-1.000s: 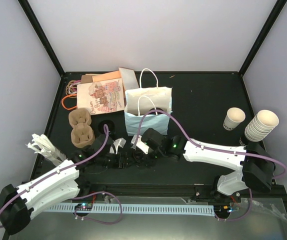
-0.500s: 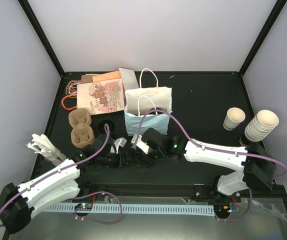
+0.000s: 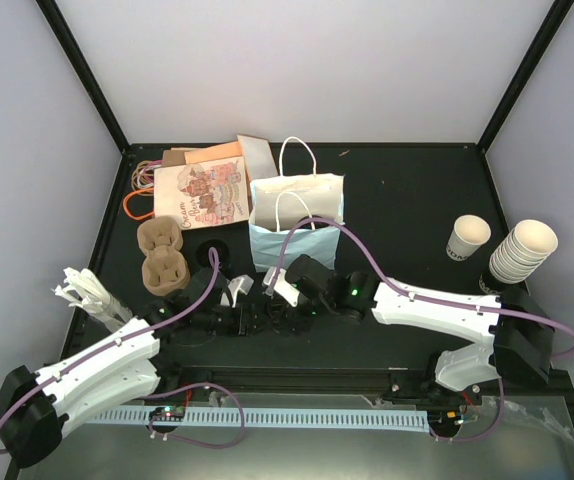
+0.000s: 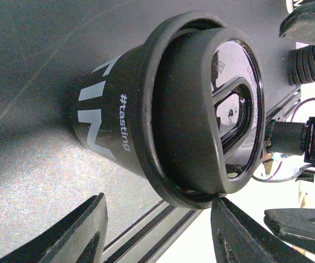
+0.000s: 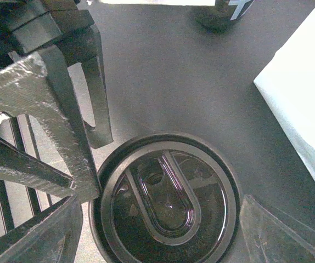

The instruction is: Pack the takeout coffee

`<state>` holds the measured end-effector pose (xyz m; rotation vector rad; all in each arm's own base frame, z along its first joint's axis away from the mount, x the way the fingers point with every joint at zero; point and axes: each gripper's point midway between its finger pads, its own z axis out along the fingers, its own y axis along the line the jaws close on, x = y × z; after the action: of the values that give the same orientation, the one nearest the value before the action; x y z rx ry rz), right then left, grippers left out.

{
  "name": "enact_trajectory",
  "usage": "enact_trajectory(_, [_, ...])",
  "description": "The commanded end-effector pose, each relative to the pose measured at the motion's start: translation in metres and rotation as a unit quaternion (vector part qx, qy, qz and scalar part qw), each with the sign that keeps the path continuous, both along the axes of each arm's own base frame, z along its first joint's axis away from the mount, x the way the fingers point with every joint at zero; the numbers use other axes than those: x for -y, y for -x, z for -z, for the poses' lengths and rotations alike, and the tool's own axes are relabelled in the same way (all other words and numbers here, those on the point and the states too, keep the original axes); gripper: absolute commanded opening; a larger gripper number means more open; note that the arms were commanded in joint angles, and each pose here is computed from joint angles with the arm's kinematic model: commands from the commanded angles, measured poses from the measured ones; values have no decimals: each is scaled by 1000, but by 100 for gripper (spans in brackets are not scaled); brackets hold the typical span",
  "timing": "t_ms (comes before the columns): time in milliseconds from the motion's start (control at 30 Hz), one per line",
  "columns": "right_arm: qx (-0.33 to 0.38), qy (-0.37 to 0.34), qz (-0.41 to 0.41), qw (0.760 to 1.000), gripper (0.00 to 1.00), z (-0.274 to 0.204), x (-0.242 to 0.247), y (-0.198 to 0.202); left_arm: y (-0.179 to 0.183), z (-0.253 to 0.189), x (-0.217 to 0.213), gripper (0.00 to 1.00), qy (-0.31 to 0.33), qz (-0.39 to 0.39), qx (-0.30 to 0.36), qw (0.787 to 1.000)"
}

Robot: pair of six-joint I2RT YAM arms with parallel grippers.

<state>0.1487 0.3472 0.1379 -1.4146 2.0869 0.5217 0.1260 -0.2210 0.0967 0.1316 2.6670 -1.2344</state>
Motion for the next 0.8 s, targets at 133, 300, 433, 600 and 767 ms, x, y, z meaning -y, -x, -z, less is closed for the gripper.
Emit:
enact_trajectory(133, [-2,15,-10,1000,81,8,-5,0,-2,-1,1,54,7,-2,2,1000])
enact_trajectory(300, [-4,17,-11,1000,79,11,-5,1,-1,-1,1,54,7,-2,1,1000])
enact_trajectory(433, [-6,20,-13,1000,78,12,-5,2,-2,0,1,54,7,-1,1,1000])
enact_trajectory(600, [-9,22,-15,1000,74,14,-5,2,-2,0,2,54,7,-1,1,1000])
enact_trajectory(767, [-4,30,-8,1000,79,17,-3,-1,-3,-1,3,54,9,1,2,1000])
